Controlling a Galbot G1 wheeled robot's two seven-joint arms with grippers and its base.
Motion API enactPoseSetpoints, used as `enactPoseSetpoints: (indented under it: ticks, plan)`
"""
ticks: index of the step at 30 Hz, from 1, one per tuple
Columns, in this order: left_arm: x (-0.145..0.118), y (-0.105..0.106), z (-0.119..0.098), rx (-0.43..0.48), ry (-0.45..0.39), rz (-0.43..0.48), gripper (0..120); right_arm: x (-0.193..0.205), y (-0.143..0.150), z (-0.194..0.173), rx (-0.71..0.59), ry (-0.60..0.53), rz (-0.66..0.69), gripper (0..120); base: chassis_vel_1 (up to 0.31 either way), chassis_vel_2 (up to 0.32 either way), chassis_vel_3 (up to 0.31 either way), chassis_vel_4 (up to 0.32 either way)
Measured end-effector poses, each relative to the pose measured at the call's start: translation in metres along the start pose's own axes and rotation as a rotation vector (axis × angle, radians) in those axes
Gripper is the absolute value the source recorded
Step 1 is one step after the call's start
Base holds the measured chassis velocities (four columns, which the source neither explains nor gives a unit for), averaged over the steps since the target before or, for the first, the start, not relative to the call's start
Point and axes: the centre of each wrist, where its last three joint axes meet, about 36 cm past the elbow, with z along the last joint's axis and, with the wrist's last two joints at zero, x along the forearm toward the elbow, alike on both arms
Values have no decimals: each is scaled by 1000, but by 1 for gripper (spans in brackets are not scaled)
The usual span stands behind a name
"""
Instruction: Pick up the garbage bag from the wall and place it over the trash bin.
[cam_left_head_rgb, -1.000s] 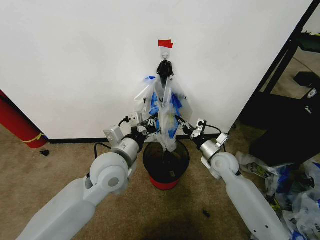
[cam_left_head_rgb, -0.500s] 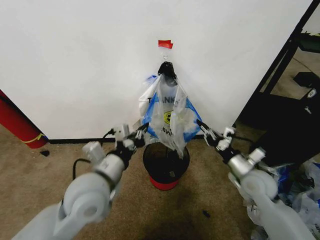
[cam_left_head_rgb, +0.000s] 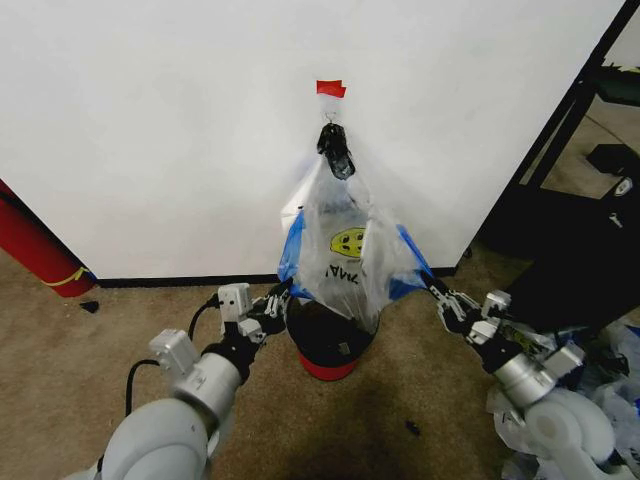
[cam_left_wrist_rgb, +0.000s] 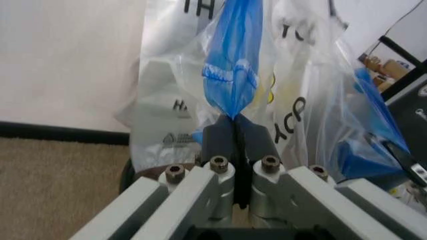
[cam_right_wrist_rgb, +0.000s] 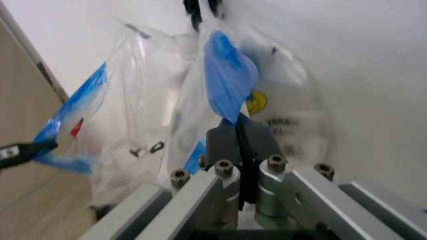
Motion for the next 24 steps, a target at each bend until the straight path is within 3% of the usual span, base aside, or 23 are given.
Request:
enactPoseSetpoints:
  ticks: [24]
  plan:
    - [22, 7, 29, -12, 36, -93, 0, 48, 4, 15, 62, 27, -9, 0, 0, 0, 0, 0]
